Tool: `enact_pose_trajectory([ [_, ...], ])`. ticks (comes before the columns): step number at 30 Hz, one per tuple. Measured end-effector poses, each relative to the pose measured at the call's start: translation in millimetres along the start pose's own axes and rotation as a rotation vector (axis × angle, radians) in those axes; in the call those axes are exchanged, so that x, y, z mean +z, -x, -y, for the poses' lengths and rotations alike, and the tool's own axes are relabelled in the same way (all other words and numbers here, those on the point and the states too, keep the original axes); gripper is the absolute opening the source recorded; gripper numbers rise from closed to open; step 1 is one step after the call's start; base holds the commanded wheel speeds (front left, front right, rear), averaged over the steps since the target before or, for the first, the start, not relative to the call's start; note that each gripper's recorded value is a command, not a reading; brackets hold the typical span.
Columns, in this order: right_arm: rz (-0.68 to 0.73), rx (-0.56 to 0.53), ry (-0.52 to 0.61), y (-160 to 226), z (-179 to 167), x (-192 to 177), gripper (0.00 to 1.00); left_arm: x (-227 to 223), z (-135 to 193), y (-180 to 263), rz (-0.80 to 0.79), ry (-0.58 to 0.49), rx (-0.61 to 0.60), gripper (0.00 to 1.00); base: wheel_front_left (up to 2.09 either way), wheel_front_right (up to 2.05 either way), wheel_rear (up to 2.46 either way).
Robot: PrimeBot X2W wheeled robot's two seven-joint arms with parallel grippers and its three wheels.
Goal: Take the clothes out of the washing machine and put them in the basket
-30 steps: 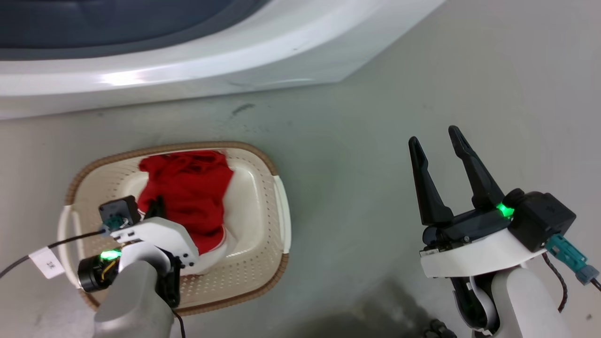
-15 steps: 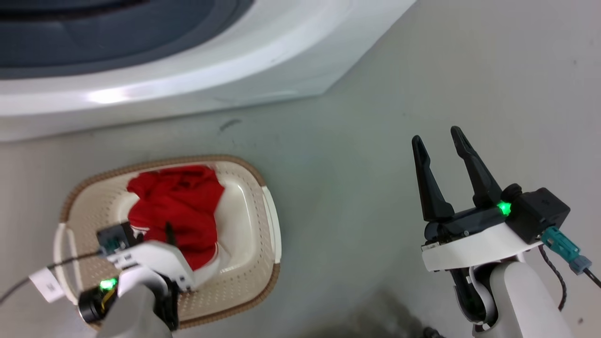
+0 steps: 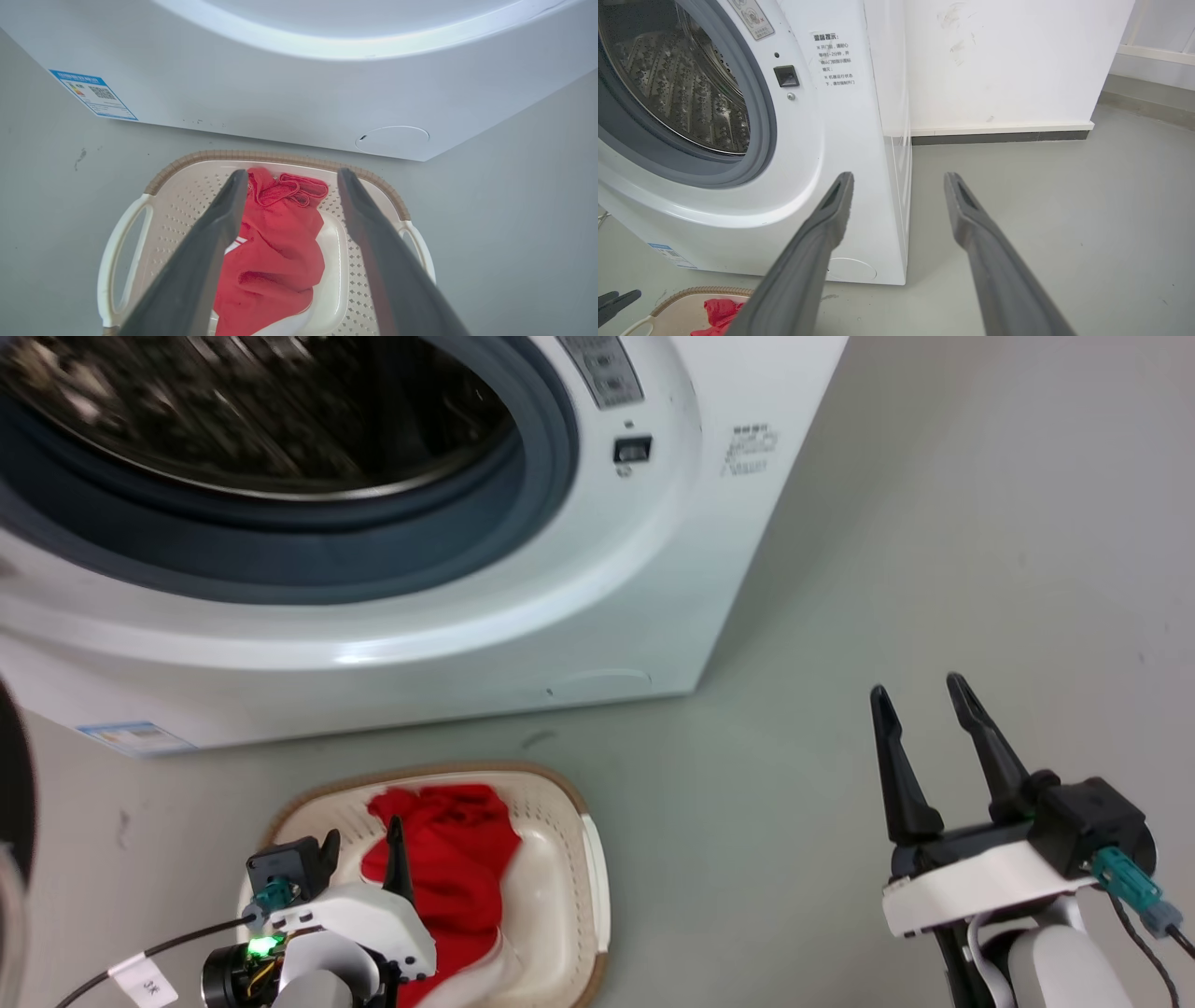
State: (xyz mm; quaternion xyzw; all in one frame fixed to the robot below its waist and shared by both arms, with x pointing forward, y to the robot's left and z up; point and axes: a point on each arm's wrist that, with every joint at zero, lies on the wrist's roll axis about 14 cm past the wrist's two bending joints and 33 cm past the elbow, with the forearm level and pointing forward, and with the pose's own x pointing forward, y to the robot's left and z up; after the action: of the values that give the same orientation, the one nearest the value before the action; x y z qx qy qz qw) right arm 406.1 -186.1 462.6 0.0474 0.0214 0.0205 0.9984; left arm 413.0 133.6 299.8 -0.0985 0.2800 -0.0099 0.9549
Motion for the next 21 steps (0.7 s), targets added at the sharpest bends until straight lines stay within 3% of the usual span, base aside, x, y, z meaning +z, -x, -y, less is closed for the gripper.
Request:
enact_pose_trajectory([
  [13,0.111,0.023,0.044,35,-11,51,1.00,136,22,72,0.480,-0.080,-0.060,1.00,0.00,0.00,0.00],
  [21,0.154,0.030,0.065,54,-15,68,1.00,177,39,122,0.671,-0.156,-0.098,1.00,0.00,0.00,0.00],
])
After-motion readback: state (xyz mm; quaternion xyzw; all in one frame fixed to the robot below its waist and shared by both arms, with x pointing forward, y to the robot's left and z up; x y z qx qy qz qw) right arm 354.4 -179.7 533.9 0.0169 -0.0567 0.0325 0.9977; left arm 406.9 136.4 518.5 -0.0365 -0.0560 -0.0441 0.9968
